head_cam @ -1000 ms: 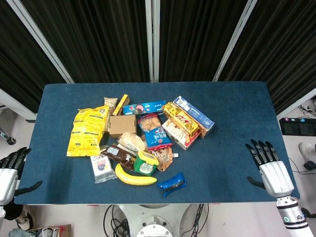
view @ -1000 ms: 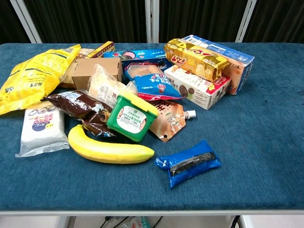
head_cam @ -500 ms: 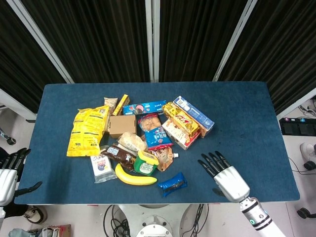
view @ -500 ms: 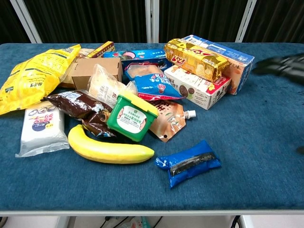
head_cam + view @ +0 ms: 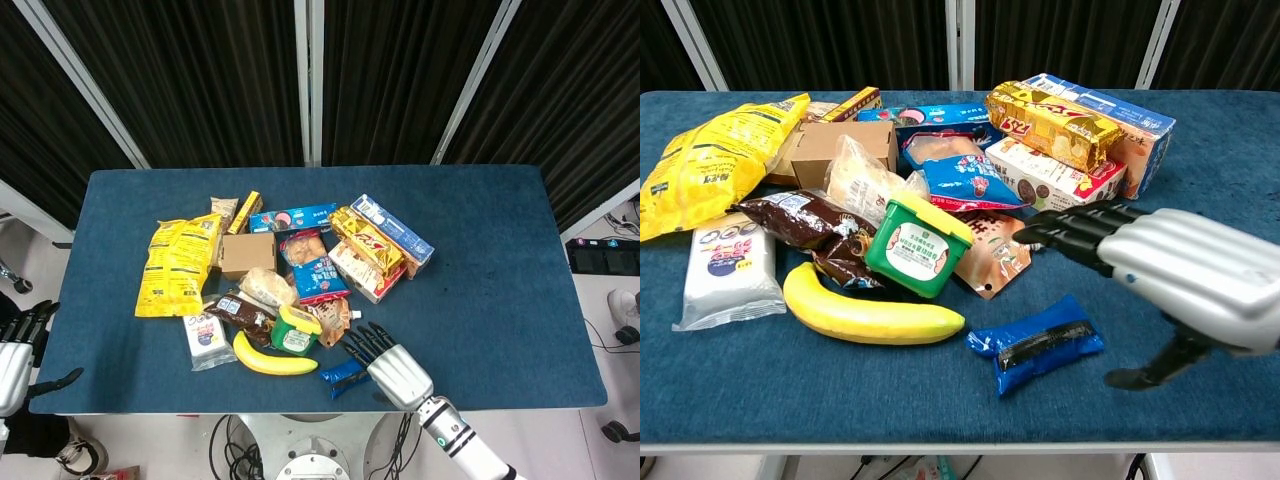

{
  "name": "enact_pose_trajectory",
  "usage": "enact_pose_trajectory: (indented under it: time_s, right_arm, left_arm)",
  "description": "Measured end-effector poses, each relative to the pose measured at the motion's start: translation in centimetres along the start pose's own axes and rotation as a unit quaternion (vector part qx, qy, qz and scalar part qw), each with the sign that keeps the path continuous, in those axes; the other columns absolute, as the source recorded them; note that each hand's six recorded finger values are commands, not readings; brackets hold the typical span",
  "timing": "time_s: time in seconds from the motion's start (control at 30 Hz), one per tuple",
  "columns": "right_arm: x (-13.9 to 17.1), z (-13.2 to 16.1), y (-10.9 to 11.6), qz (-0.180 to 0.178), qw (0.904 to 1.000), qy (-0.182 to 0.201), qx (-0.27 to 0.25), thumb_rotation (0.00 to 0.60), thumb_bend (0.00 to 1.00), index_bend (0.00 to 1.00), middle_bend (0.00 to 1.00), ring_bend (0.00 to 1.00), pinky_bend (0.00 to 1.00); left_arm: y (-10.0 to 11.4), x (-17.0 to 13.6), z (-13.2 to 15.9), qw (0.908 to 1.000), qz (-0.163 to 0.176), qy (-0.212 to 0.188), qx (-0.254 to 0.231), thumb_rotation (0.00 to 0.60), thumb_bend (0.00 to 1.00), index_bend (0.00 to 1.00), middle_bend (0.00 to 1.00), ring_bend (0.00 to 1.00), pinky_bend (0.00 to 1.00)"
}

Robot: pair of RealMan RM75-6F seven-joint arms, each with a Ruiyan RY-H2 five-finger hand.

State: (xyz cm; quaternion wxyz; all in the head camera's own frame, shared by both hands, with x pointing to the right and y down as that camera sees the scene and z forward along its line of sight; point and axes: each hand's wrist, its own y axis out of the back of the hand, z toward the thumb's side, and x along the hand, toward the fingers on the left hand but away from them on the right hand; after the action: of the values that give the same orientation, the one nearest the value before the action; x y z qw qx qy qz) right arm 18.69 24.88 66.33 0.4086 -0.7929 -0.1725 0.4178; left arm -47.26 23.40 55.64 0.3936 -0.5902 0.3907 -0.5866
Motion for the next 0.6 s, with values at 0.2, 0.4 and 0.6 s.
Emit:
enact_pose_trajectory:
  time_s: [0.2,0.4,0.6]
  right_arm:
    - [-1.6,0.9,-1.4,0.007,1.0,0.001,-0.003,0.6,0.18,0.0,0.1,0.02,0.0]
    - [-2.5,1.3,-2.6,0.013,0.9999,-0.005,-0.004,0.6,0.22,0.12,0.18,0.12,0.03]
    - [-2.6,1.4,-3.2,0.013,0.9999,-0.007,-0.001,0.6,0.25,0.25,0.26,0.23,0.1]
  left_arm:
    - [0.1,-0.1,-0.1,1.0,0.002,0.001,-0.001,0.471,0.0,0.12,0.1,0.13,0.27]
    - [0.1,-0.3,-0.3,1.0,0.002,0.004,0.0,0.469,0.0,0.12,0.1,0.13,0.27]
    - [0.0,-0.3,-0.6,1.0,0.001,0.005,-0.002,0.468,0.0,0.12,0.1,0.13,0.27]
